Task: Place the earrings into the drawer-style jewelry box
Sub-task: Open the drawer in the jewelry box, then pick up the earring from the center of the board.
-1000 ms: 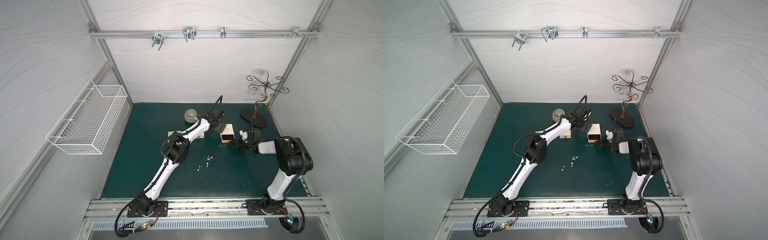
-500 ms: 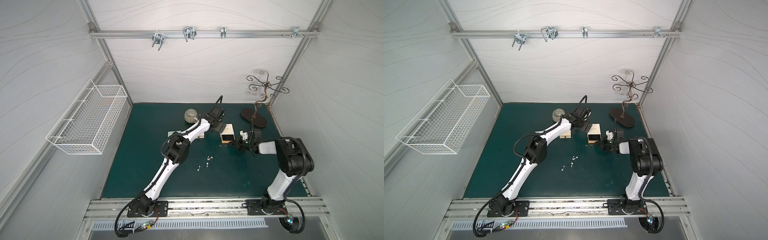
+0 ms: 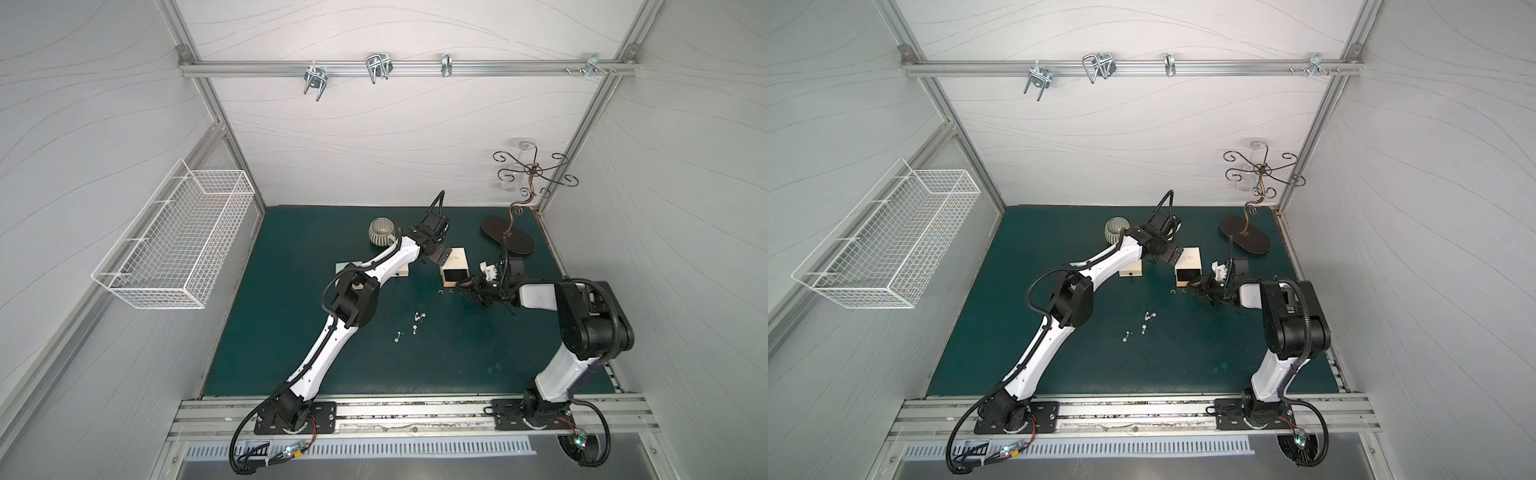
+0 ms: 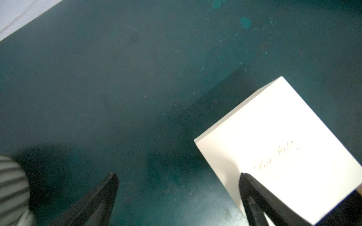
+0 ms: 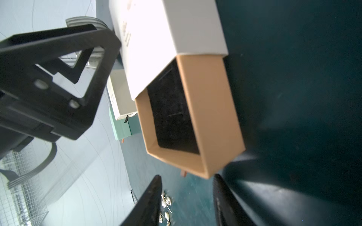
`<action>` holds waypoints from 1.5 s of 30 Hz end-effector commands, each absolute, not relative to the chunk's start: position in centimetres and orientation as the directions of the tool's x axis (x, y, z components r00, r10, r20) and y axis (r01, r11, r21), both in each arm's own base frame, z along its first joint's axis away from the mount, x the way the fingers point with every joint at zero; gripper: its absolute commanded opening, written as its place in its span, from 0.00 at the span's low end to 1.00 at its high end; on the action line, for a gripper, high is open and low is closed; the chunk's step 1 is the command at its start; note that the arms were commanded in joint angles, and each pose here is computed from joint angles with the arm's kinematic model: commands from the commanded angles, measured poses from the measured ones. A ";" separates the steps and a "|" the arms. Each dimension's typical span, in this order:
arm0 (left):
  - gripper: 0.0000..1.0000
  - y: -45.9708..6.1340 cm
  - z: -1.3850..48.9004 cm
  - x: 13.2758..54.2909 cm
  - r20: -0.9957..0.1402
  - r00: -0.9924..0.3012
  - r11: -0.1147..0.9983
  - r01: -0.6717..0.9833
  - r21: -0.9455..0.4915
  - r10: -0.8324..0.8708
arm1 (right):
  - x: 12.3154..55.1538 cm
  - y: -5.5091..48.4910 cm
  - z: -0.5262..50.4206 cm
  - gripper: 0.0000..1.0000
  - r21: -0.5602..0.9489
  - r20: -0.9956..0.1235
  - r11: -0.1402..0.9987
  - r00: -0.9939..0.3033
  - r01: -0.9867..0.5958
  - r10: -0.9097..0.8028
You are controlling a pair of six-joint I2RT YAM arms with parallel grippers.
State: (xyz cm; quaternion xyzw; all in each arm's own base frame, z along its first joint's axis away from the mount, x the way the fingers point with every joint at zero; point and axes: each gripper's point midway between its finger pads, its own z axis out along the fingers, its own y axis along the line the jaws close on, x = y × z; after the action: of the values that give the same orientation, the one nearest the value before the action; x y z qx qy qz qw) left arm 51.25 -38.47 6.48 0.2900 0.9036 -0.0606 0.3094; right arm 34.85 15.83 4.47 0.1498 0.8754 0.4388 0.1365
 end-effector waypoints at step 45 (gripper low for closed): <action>0.99 -25.1 16.7 24.8 -0.650 -0.718 0.692 0.601 -0.399 0.249 | 33.0 18.6 6.5 0.33 0.205 -0.389 0.951 -0.911 -0.232 -0.139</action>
State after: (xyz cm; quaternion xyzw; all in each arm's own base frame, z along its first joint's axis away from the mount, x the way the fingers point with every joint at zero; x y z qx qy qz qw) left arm 26.22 -24.11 15.33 0.2230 0.8927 -0.2596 0.2931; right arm 32.79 19.03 6.95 -0.0864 0.9657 0.1522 0.1920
